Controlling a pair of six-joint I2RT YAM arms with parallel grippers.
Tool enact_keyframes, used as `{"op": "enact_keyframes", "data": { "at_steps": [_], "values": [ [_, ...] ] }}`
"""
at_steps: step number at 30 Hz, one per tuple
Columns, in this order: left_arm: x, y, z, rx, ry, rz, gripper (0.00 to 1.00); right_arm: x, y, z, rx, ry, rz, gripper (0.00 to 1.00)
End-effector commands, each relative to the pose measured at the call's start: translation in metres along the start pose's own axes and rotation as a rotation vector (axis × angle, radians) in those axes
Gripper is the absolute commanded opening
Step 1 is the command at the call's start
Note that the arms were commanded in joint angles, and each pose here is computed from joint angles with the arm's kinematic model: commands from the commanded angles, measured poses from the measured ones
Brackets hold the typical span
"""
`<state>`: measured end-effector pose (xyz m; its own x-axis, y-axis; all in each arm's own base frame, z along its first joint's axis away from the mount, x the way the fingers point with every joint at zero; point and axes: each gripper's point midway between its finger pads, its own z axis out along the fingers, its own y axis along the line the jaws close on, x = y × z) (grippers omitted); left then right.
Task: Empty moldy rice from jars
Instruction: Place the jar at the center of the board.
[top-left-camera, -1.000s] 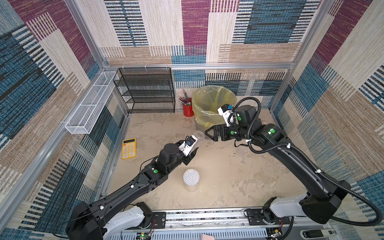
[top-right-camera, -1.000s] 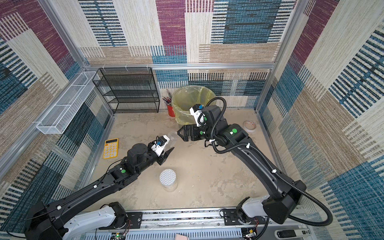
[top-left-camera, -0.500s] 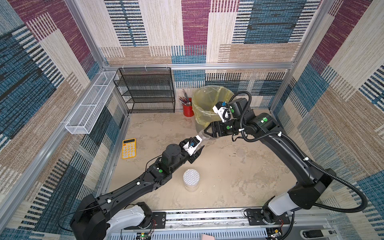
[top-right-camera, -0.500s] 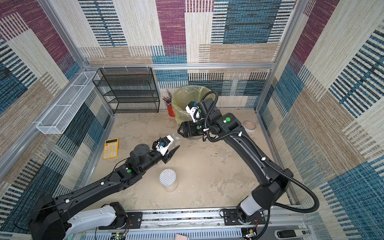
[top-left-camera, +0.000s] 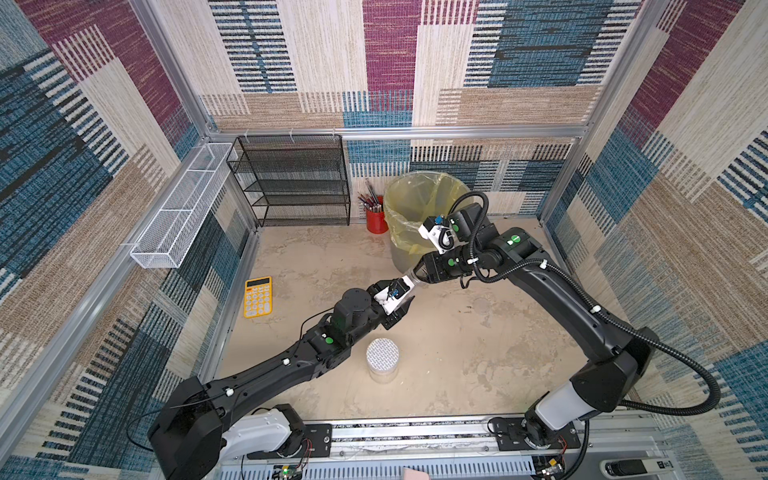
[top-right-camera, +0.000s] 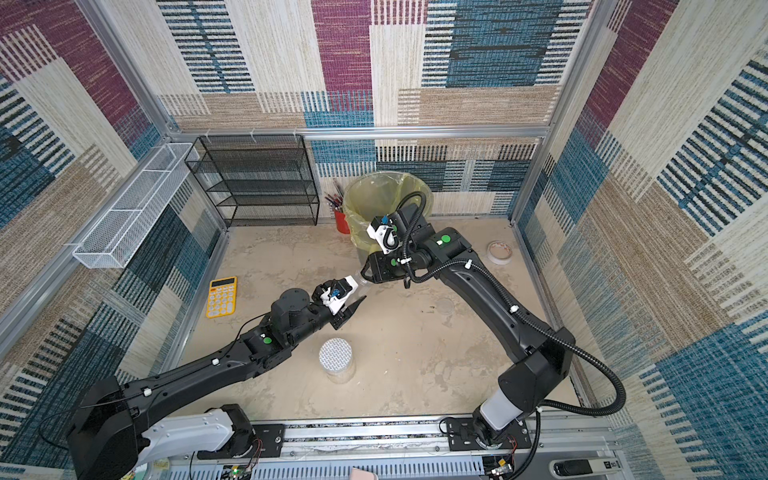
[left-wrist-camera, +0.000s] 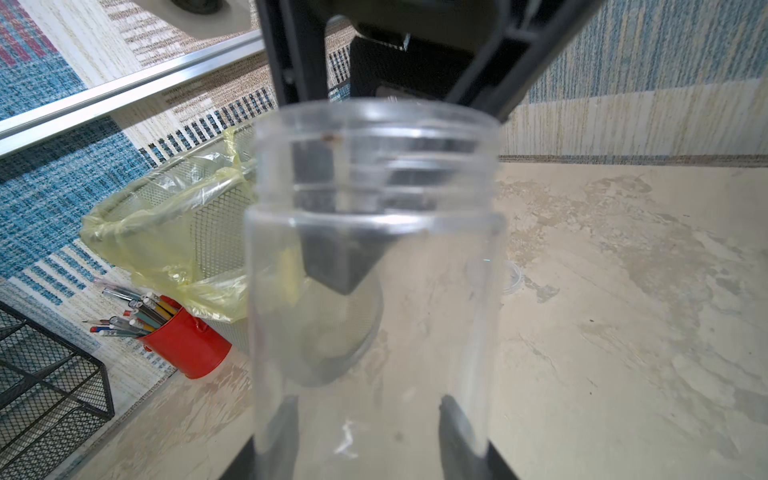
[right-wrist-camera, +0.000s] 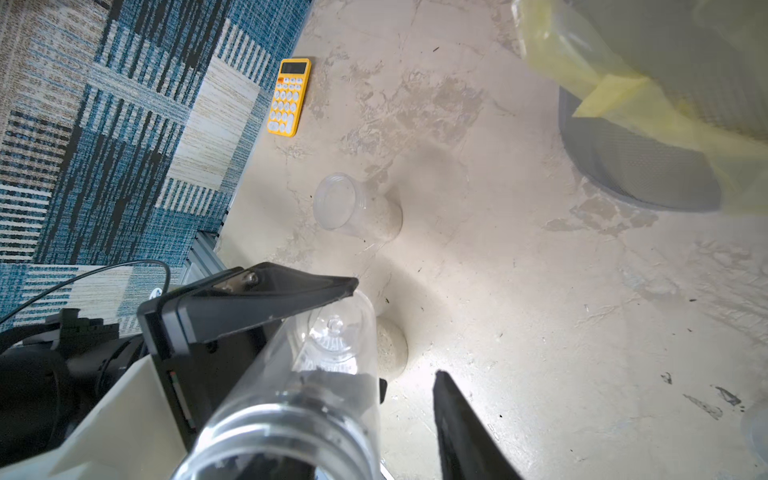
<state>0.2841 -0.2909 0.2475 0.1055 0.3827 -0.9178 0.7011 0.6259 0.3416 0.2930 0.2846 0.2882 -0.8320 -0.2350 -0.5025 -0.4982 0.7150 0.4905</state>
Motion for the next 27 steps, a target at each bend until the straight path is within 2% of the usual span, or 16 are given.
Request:
{"op": "enact_keyframes", "data": {
  "at_steps": [1,9,16,21,27],
  "values": [
    [-0.031,0.012,-0.001,-0.053,-0.123,0.000,0.00,0.003,0.002,0.005,-0.018,0.021,-0.014,0.36],
    [-0.035,0.009,0.009,-0.037,-0.138,-0.016,0.00,0.009,0.002,0.005,-0.027,0.029,-0.013,0.19],
    [-0.037,0.009,0.012,-0.030,-0.140,-0.026,0.14,0.008,0.002,0.001,-0.018,0.018,-0.028,0.03],
    [-0.039,0.007,0.013,-0.017,-0.134,-0.030,0.25,0.007,-0.003,0.002,0.005,0.004,-0.041,0.00],
    [-0.042,0.005,0.015,-0.003,-0.145,-0.037,0.30,0.001,0.000,-0.004,0.010,-0.019,-0.041,0.00]
  ]
}}
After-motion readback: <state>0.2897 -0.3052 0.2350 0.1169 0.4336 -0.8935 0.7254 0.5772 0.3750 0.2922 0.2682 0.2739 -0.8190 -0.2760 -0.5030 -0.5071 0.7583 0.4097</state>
